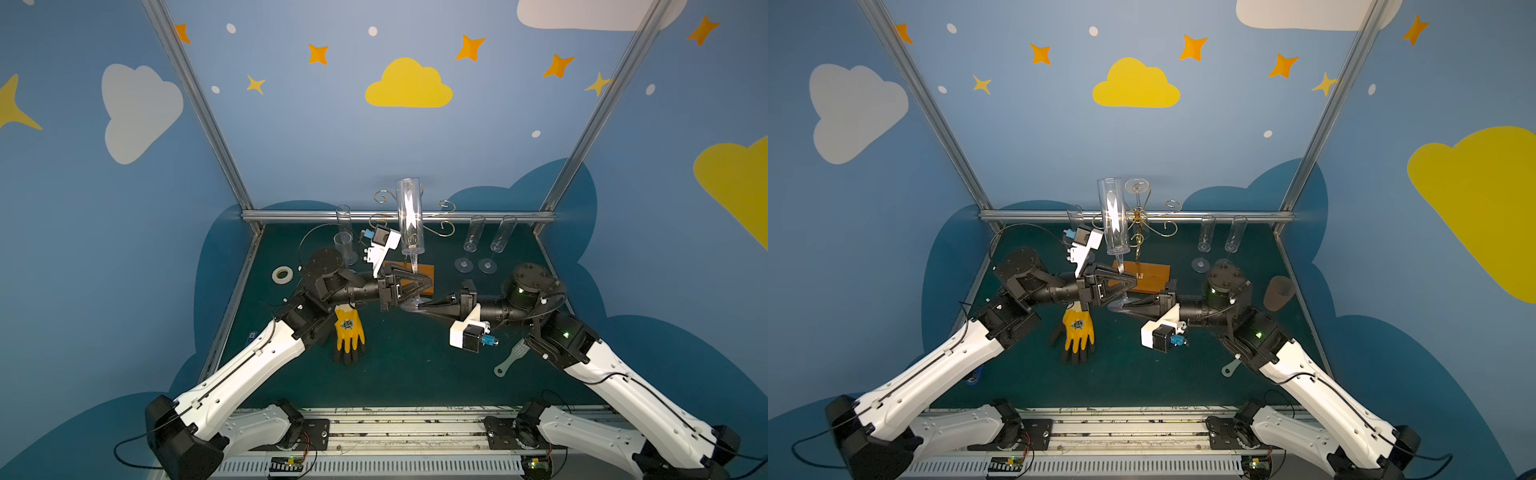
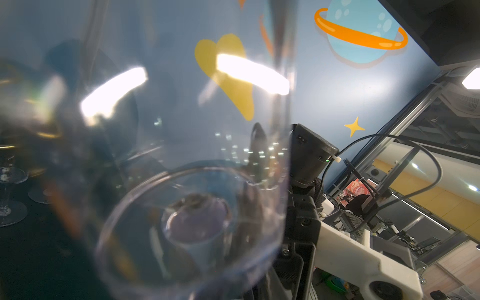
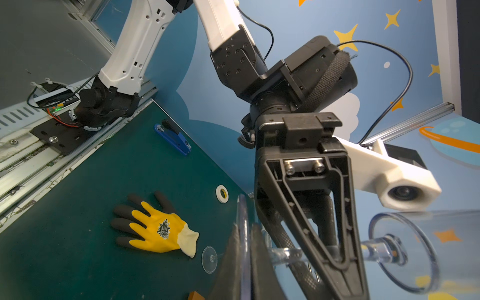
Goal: Take the wine glass off the wine glass rack
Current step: Pick up the wine glass from the wine glass rack.
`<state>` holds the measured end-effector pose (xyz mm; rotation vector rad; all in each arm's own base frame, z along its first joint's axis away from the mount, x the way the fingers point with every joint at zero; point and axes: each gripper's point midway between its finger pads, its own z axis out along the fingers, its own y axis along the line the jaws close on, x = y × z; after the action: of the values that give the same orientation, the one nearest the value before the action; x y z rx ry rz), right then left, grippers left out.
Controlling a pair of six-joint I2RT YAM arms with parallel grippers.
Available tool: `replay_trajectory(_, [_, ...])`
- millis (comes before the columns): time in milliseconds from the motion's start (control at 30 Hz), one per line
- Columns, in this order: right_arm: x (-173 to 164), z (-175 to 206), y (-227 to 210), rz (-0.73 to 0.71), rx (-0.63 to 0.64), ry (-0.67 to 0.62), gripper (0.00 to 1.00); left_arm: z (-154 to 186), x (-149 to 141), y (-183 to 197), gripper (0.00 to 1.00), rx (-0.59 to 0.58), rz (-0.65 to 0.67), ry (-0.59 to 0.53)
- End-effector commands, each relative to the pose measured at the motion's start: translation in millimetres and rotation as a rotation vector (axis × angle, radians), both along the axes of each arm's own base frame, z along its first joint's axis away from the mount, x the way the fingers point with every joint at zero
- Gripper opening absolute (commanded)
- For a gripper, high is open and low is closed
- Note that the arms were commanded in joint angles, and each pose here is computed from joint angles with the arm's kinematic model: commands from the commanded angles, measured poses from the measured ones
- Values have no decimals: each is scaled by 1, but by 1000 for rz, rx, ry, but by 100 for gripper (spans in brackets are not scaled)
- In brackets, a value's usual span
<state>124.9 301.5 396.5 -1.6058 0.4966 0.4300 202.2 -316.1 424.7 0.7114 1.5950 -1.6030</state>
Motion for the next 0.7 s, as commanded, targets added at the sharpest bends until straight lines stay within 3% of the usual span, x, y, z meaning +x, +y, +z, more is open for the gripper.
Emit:
replay_trajectory(0, [-3,3,-3,-15,3,-41,0,1,-4,4,22,-1,12,-17])
replay_trajectory(233, [-4,-4,-3,-23,-27,-53,0,2,-2,5,4,-5,31,-9])
replay_trajectory(367, [-2,-8,-1,-35,-38,-58,0,2,-2,4,3,-3,26,-6])
replay_trajectory(400, [-1,-8,-1,-43,-36,-56,26,2,-2,4,2,-4,30,-10])
replay_trajectory(433, [0,-9,0,-53,-36,-57,85,3,-2,5,3,-7,37,-17])
replay_trajectory(467, [2,-8,0,-66,-30,-58,97,4,-1,7,3,-10,50,-24])
replay_trajectory(667, [-1,-2,-8,-120,19,-25,97,7,3,25,2,-17,181,-95])
